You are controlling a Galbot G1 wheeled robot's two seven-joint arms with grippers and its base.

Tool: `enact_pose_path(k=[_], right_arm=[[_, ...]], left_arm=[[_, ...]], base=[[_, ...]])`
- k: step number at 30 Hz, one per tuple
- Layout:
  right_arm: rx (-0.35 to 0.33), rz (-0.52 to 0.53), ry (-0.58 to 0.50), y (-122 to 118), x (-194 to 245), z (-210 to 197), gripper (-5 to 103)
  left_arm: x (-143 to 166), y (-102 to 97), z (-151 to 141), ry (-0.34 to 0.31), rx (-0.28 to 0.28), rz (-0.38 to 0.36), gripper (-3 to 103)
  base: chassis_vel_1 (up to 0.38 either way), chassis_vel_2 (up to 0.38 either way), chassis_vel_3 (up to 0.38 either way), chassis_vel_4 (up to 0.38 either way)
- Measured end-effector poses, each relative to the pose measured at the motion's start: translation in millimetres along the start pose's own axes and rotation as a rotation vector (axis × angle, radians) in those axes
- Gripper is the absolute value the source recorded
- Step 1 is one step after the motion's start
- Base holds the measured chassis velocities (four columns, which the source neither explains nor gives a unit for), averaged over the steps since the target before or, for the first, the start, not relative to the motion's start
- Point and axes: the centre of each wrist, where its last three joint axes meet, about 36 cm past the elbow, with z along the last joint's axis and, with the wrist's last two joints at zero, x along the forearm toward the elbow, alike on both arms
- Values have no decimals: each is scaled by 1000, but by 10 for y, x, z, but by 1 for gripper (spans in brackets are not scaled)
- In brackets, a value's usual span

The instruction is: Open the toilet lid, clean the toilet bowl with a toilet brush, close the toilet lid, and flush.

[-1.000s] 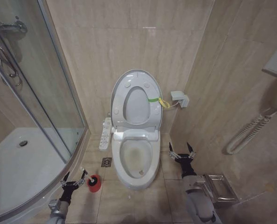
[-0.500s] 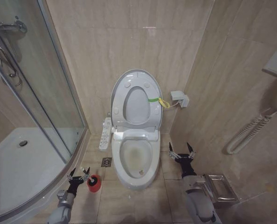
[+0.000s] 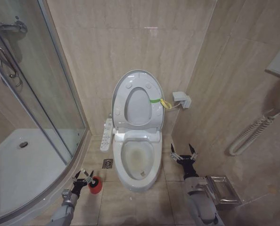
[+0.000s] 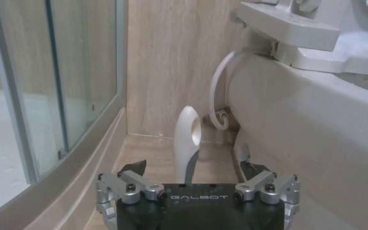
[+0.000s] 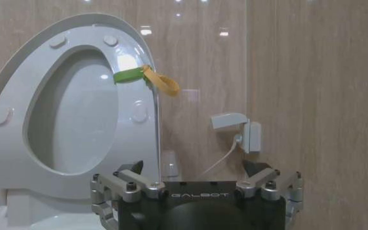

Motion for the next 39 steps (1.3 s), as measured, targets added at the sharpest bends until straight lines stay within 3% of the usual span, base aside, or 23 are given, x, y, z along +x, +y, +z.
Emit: enact_pose_path(k=[15, 16, 23, 24, 31, 32, 39], right_arm=[[0, 0, 0, 0, 0, 0, 100], [0, 0, 0, 0, 0, 0, 100], [0, 0, 0, 0, 0, 0, 100], [0, 0, 0, 0, 0, 0, 100], [0, 0, 0, 0, 0, 0, 100], [0, 0, 0, 0, 0, 0, 100], [0, 0, 0, 0, 0, 0, 100]], left_arm=[[-179, 24, -45, 41, -7, 18, 95], [-188, 26, -47, 43, -7, 17, 73], [-192, 24, -39, 50, -4, 21, 73], [-194, 19, -37, 51, -3, 21, 45], [-181, 16, -22, 59, -4, 23, 45], [-176, 29, -24, 62, -9, 25, 20], [-161, 70, -44, 59, -22, 25, 19]], base=[[0, 0, 0, 0], [0, 0, 0, 0], [0, 0, 0, 0], [0, 0, 0, 0], [0, 0, 0, 0], [0, 0, 0, 0], [0, 0, 0, 0]])
